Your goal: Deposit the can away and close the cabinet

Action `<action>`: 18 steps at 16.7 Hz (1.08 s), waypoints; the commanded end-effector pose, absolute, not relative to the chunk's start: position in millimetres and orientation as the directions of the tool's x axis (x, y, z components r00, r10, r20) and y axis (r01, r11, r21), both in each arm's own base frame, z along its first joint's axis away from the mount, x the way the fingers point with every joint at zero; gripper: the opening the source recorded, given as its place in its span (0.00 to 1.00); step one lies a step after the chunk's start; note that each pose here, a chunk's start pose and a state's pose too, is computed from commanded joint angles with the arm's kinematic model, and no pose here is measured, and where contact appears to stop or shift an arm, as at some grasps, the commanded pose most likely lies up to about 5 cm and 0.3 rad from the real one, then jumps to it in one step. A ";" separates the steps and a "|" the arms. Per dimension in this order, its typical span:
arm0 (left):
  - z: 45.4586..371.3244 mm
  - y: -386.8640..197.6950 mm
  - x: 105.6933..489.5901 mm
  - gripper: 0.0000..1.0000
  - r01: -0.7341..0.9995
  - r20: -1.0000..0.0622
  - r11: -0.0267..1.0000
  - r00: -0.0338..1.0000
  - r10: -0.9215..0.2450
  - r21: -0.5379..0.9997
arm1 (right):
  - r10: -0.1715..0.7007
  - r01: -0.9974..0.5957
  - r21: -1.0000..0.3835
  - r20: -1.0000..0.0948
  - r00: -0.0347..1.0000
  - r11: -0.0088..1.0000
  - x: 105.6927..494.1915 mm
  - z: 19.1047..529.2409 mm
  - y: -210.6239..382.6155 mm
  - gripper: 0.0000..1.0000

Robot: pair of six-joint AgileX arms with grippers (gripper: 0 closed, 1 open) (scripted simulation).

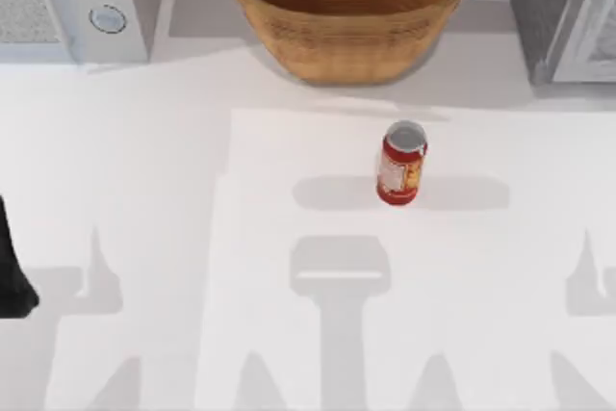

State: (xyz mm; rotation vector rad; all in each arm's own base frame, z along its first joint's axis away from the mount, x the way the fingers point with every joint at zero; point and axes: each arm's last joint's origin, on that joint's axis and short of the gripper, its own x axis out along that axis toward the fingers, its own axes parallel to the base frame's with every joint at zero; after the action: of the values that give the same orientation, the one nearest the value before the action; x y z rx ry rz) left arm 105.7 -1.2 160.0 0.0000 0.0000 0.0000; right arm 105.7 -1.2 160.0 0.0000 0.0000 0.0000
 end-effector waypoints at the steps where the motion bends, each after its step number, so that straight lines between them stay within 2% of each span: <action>1: 160.0 -1.2 105.7 1.00 0.000 0.000 1.000 1.000 0.000 0.000 | 0.000 0.000 0.000 0.000 1.000 1.000 105.7 160.0 -1.2 1.00; 10: 160.0 -1.2 105.7 1.00 0.000 0.000 1.000 1.000 0.000 0.000 | -0.053 0.050 0.040 0.093 0.994 0.998 119.7 199.7 7.3 1.00; 18: 160.0 -1.2 105.7 1.00 0.000 0.000 1.000 1.000 0.000 0.000 | 0.014 -0.007 0.088 -0.082 0.997 0.996 179.1 186.4 69.0 1.00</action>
State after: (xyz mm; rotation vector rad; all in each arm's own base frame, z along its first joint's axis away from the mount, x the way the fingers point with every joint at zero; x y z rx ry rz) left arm 105.7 -1.2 160.0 0.0000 0.0000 0.0000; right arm 179.1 69.0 186.4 0.0874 0.0829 0.0106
